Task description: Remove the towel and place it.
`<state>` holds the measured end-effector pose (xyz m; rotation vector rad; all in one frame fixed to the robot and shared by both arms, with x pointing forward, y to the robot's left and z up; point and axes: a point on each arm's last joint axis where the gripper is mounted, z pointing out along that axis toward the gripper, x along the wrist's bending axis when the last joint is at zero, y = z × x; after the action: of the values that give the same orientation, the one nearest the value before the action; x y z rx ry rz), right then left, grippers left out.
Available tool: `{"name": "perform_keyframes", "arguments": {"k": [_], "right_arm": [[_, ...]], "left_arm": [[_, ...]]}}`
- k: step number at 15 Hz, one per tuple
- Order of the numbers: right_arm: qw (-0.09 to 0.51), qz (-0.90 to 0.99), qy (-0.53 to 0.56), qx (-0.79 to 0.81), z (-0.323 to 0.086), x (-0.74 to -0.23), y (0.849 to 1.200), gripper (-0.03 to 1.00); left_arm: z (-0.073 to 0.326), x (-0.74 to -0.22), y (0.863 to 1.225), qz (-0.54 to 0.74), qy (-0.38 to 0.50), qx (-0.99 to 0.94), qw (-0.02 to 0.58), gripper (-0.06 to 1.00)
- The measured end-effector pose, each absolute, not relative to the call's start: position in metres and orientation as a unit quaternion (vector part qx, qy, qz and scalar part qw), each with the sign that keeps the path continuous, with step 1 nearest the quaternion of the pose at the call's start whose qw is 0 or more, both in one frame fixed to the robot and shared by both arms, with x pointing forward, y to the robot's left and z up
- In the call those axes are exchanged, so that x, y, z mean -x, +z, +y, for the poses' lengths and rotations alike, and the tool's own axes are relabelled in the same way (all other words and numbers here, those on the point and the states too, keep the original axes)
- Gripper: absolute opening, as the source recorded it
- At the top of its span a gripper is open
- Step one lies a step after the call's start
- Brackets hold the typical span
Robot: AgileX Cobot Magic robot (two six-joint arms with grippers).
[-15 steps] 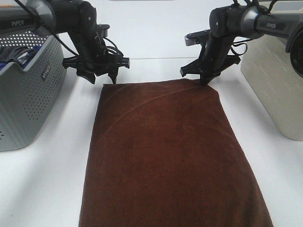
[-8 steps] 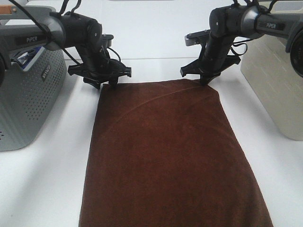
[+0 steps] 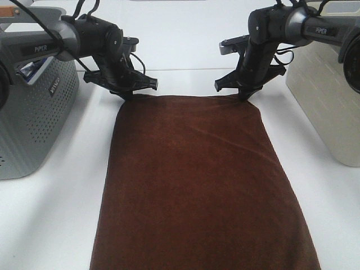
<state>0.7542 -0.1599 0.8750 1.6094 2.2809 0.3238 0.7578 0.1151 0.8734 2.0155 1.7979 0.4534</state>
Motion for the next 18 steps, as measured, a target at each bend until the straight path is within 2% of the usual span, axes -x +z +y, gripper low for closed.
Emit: {"name": "perform_keyframes", "arguments": {"k": [3,5,11,18], "right_arm": [[0.201,0.800,0.123,-0.553,-0.161,-0.765,0.889,0.00],[0.247,0.792,0.155,-0.537,-0.160,-0.777,0.911,0.00],[0.309,0.778,0.219,-0.502,-0.155,-0.791,0.926,0.00],[0.365,0.754,0.294,-0.460,-0.148,-0.802,0.939,0.00]], "left_arm": [[0.111,-0.774,0.897,0.618,0.209,-0.713,0.257,0.01],[0.109,-0.783,0.910,0.587,0.251,-0.709,0.300,0.01],[0.108,-0.794,0.924,0.512,0.330,-0.713,0.347,0.01],[0.139,-0.812,0.932,0.535,0.342,-0.646,0.424,0.01]]}}
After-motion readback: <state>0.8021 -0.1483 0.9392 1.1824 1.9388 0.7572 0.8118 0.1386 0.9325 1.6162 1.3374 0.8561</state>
